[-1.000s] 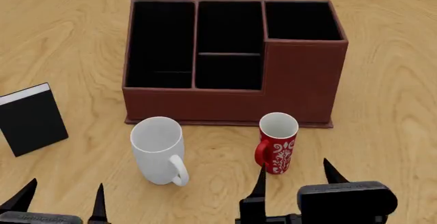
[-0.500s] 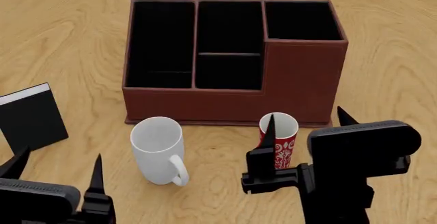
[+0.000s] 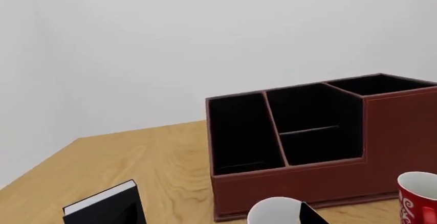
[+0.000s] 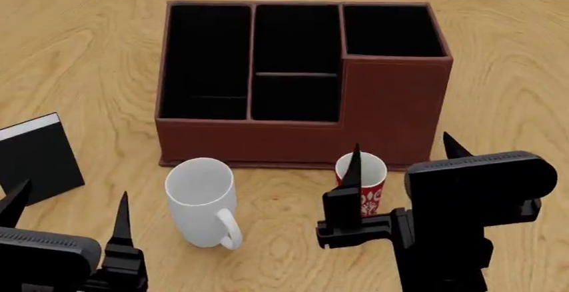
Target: Pick up the white mug and place it to the right of the caddy.
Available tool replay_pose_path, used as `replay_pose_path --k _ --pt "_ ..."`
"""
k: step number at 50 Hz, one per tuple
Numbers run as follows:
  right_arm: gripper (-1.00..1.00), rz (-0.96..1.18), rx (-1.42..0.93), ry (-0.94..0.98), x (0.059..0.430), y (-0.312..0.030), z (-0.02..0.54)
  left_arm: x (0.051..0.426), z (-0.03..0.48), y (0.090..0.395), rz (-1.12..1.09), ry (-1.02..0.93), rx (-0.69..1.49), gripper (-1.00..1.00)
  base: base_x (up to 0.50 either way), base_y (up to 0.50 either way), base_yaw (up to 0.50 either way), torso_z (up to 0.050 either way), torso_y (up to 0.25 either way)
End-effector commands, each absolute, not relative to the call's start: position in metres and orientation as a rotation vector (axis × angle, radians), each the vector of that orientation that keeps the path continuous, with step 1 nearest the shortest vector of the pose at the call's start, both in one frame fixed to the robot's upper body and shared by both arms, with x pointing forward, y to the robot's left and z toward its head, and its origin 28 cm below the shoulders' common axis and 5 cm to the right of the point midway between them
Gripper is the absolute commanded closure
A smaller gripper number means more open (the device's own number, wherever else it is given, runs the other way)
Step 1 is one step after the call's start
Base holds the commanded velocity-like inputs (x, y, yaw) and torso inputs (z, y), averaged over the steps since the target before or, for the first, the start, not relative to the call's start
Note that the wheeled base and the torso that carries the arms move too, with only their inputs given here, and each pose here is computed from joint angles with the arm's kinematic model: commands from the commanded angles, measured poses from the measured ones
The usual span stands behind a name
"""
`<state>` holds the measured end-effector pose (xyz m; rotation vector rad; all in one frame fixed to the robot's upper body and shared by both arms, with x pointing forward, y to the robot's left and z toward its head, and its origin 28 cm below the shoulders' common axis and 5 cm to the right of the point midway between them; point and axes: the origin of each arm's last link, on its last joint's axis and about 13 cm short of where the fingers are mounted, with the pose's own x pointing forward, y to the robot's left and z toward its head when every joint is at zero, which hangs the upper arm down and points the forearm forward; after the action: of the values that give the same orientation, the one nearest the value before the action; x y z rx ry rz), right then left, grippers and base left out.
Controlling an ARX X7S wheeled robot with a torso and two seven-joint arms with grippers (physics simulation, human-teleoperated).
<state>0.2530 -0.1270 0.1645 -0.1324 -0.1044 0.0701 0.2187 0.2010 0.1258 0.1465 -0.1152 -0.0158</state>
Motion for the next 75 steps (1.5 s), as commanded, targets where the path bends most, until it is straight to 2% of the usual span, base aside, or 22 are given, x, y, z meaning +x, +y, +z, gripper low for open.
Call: replay_pose_path --k 1,75 --pt "-1.0 0.077 -0.136 -0.114 0.2511 -0.1253 0.1664 0.2169 0.1282 0.2012 -0.014 -0.129 0.153 -1.0 0.26 -0.06 0.0 0.0 0.0" --pt "-1.0 0.084 -0.127 -0.14 0.2425 -0.126 0.1734 0.2137 0.1337 0.2013 -0.014 -0.151 0.165 -1.0 0.28 -0.02 0.0 0.0 0.0"
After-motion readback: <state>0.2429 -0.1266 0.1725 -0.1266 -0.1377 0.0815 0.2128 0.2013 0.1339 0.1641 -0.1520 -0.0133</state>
